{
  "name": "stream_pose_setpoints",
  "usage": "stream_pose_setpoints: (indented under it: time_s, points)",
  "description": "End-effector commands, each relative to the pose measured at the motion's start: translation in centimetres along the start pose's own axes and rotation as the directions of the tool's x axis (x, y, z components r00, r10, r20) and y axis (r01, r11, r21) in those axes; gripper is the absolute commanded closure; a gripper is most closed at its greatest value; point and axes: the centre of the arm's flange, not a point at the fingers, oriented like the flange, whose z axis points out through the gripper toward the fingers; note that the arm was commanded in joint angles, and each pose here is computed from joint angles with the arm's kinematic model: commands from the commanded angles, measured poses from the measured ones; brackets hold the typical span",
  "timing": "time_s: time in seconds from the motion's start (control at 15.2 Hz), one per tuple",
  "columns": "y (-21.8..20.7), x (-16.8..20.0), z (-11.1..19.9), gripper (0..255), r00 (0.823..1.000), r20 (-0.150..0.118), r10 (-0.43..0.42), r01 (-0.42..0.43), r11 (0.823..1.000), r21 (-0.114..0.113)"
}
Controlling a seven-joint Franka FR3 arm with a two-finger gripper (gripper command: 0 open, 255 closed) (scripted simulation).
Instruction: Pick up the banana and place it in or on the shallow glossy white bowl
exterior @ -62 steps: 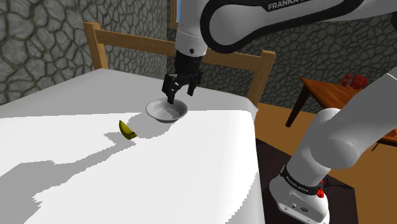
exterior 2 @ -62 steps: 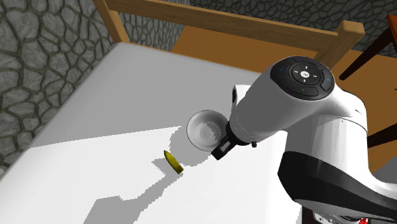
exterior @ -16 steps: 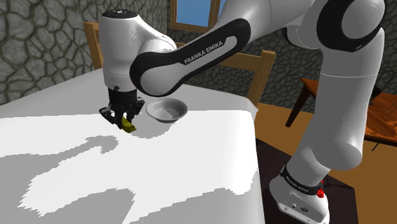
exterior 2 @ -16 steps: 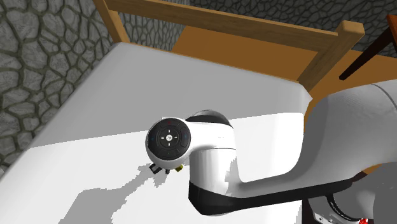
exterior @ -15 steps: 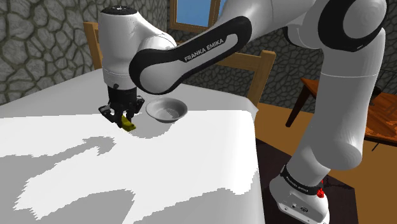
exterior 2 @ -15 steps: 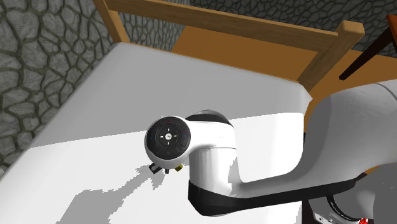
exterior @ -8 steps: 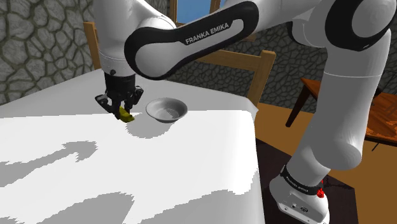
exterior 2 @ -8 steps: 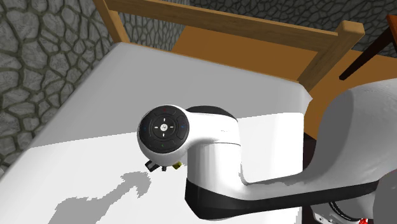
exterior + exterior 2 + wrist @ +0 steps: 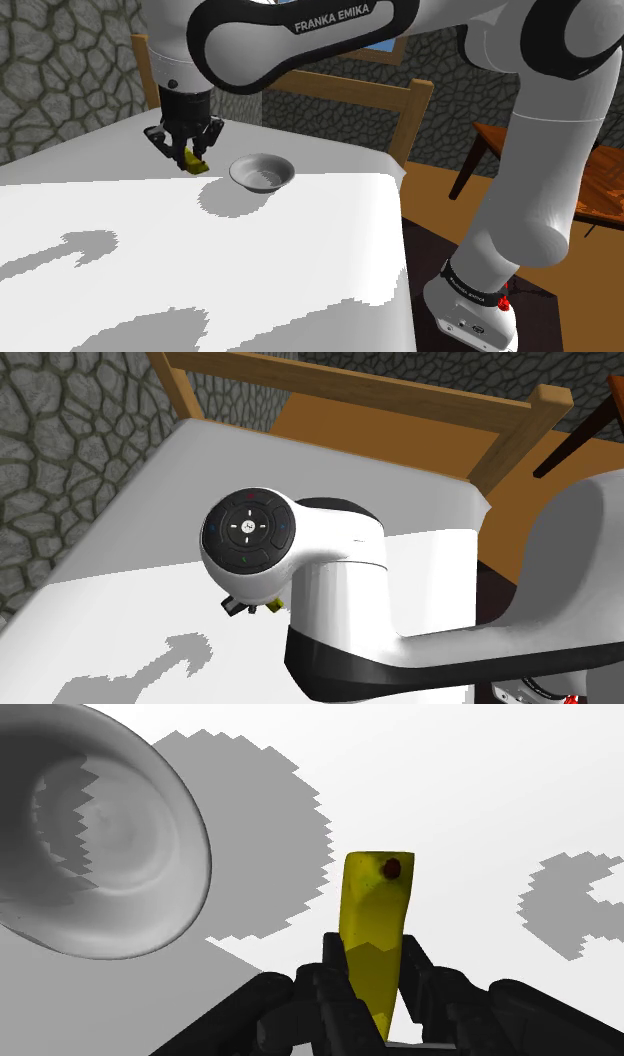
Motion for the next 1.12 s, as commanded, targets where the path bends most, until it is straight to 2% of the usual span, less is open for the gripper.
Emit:
stream_pose_setpoints:
  time_s: [0.0,0.86,1.06]
  points:
    - [-0.1,0.2,-0.9,255,1.000,0.000,0.000,0.000,1.000,0.000]
    - [17.1,-0.8,-1.2,255,1.000,0.000,0.000,0.000,1.000,0.000]
    - [17.5,-1.0,-0.1,255,1.000,0.000,0.000,0.000,1.000,0.000]
